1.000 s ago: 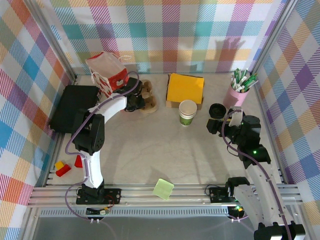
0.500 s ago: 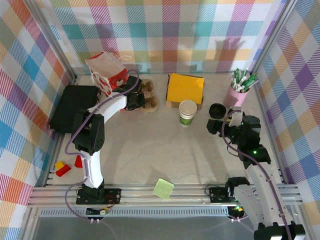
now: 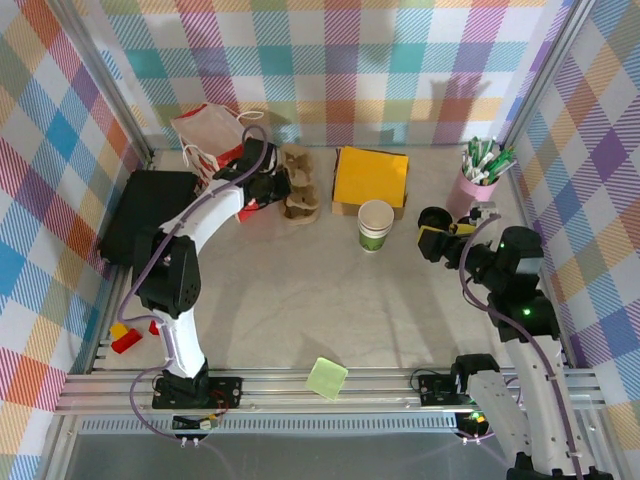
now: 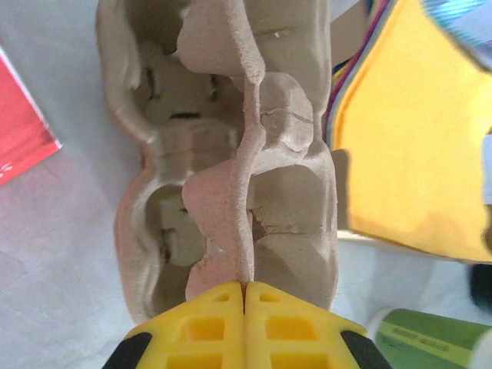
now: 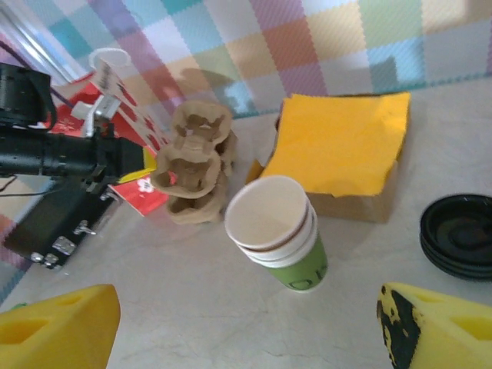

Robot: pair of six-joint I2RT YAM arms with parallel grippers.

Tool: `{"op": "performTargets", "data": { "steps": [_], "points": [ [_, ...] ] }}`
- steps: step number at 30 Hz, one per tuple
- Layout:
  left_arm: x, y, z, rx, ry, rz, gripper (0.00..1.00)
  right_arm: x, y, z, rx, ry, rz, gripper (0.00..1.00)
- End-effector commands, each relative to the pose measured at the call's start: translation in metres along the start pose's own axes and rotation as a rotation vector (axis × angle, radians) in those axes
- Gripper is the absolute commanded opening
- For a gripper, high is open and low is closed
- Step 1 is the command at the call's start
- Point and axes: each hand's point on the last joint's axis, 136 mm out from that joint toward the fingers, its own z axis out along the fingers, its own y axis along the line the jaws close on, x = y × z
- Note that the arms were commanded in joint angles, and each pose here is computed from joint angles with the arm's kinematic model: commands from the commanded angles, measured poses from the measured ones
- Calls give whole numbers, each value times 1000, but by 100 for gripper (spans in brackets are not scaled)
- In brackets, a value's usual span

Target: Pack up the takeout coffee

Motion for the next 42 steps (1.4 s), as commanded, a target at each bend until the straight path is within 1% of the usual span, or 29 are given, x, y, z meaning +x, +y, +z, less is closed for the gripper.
{"op": "performTargets", "data": {
  "steps": [1, 6, 10, 14, 19, 22, 25, 28, 31, 34, 38, 42],
  "points": [
    [-26, -31, -42, 106, -60, 36, 0, -9, 27, -12, -101, 11, 10, 87],
    [-25, -53, -86, 179, -38, 90, 0, -19, 50, -19, -199, 36, 15, 86],
    [-6, -73, -136, 269, 18, 155, 0, -30, 65, -23, -255, 67, 20, 84],
    [32, -86, -179, 350, 135, 218, 0, -39, 79, -23, -303, 103, 24, 82],
    [88, -89, -224, 374, 269, 313, 0, -48, 107, -21, -359, 180, -25, 81],
    [117, -91, -247, 400, 306, 364, 0, -46, 126, -13, -378, 247, -75, 80],
    [140, -92, -265, 433, 336, 403, 0, -34, 146, 1, -389, 333, -142, 80],
    [153, -89, -273, 453, 354, 419, 0, -13, 160, 18, -356, 428, -250, 79],
    [161, -83, -272, 440, 372, 425, 0, 12, 175, 32, -333, 512, -383, 79],
    [166, -79, -268, 430, 407, 425, 0, 30, 180, 44, -287, 562, -495, 80],
    [171, -78, -262, 424, 433, 427, 0, 44, 175, 59, -215, 588, -595, 81],
    [173, -78, -258, 426, 437, 430, 0, 52, 170, 73, -176, 603, -635, 82]
  ]
}}
